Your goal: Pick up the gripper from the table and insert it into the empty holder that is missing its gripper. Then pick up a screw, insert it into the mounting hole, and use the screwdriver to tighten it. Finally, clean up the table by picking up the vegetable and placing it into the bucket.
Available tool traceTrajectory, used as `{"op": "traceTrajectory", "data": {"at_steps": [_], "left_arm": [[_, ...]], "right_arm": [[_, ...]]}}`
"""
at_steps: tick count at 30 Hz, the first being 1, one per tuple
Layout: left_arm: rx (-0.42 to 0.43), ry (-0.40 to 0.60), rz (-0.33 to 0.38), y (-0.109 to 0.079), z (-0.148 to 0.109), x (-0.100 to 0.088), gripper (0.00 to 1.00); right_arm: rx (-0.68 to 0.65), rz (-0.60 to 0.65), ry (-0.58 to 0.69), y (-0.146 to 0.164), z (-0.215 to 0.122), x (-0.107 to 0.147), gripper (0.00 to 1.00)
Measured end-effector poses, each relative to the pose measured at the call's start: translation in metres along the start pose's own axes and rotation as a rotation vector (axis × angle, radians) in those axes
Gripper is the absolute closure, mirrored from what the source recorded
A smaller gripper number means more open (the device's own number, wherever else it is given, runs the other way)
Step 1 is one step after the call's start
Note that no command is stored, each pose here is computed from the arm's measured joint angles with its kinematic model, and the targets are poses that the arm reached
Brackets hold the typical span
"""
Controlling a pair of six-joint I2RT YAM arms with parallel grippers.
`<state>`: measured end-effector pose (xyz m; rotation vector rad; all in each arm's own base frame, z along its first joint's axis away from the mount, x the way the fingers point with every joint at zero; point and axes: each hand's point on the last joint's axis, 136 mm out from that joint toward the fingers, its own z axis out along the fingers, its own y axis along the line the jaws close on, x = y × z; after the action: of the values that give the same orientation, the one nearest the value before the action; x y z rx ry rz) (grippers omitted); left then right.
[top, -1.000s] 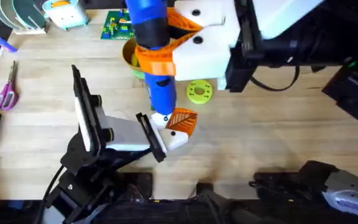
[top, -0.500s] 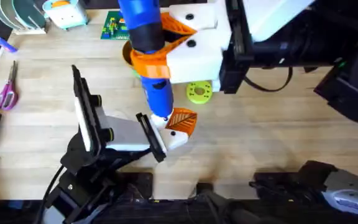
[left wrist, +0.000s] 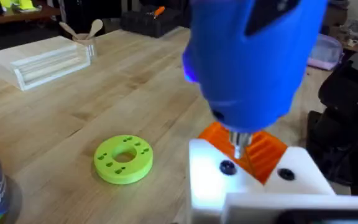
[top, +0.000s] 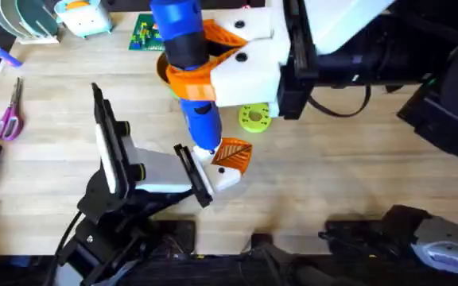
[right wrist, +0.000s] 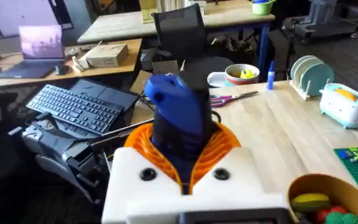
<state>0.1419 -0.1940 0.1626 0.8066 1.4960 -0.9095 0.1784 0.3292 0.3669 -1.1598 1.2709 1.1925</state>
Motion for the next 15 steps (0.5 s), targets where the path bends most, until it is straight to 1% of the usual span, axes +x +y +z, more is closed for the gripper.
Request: {"op": "traceTrajectory", "data": {"at_steps": [15], "left_arm": [[0.0, 0.0, 0.0, 0.0, 0.0, 0.0, 0.995]], "right_arm": [[0.0, -0.005, 0.003, -0.0002, 0.0001, 0.001, 0.976]]}}
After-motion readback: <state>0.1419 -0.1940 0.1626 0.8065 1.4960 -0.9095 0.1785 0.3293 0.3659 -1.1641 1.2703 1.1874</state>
